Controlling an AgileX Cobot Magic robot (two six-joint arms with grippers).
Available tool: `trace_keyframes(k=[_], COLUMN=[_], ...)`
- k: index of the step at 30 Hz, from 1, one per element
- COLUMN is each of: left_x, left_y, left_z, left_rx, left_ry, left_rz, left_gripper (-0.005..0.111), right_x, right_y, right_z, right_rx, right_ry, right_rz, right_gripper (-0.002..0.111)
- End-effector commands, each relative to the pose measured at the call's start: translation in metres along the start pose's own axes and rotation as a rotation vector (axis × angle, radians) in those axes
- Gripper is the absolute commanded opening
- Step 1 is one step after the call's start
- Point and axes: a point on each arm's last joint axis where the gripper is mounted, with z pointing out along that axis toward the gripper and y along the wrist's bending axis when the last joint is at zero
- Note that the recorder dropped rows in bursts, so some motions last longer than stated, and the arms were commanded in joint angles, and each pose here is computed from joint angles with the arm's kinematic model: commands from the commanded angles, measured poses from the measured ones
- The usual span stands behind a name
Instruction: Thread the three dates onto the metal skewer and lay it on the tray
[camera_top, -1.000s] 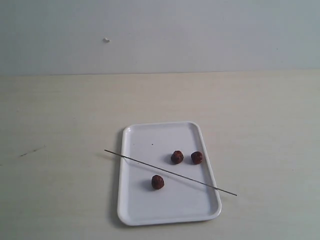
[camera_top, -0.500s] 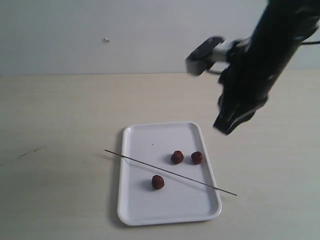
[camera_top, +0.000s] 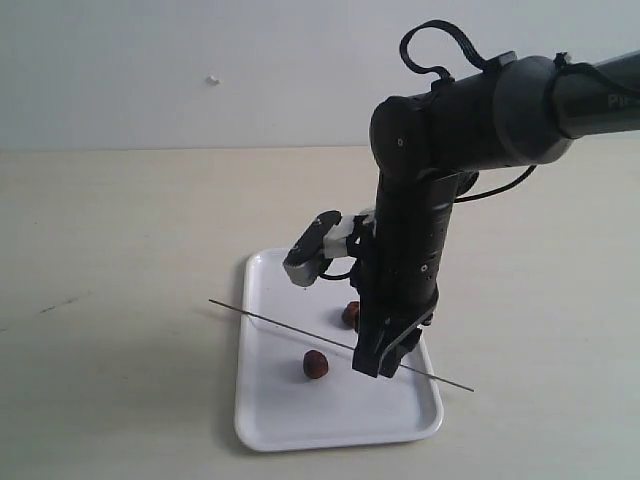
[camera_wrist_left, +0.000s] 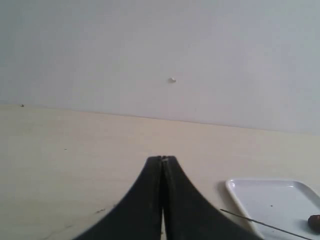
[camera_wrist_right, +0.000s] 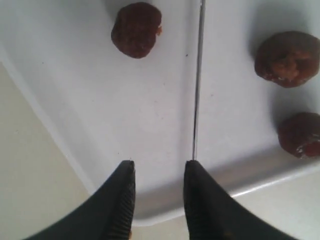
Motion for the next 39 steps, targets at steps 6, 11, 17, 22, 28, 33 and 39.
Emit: trace_keyframes(k=[6, 11, 17, 22, 28, 33, 39], left_x=[0.001, 0.001, 0.001, 0.001, 0.001, 0.001, 0.001], left_y=[0.0, 0.0, 0.0, 0.0, 0.0, 0.0, 0.0], left_z=[0.0, 0.0, 0.0, 0.0, 0.0, 0.0, 0.0], left_rx=[-0.002, -0.002, -0.002, -0.002, -0.002, -0.002, -0.002], left_ry=[-0.001, -0.001, -0.001, -0.001, -0.001, -0.001, -0.001], left_rz=[-0.004, -0.004, -0.004, -0.004, -0.004, -0.004, -0.004], left_gripper=[0.0, 0.0, 0.0, 0.0, 0.0, 0.0, 0.0], right_x=[0.004, 0.001, -0.002, -0.002, -0.001, 0.002, 0.007], right_y=[-0.003, -0.006, -0.01, -0.011, -0.011, -0.009, -0.002], right_z=[0.014, 0.017, 0.028, 0.04, 0.041, 0.036, -0.005], right_rx=[0.054, 0.083, 0.093, 0.076, 0.072, 0.067, 0.104], right_ry=[-0.022, -0.065, -0.065, -0.036, -0.029, 0.0, -0.071], right_rz=[0.011, 0.018, 0.015, 0.018, 0.025, 0.061, 0.066], right_gripper=[0.035, 0.035, 0.035, 0.035, 0.017, 0.0, 0.0])
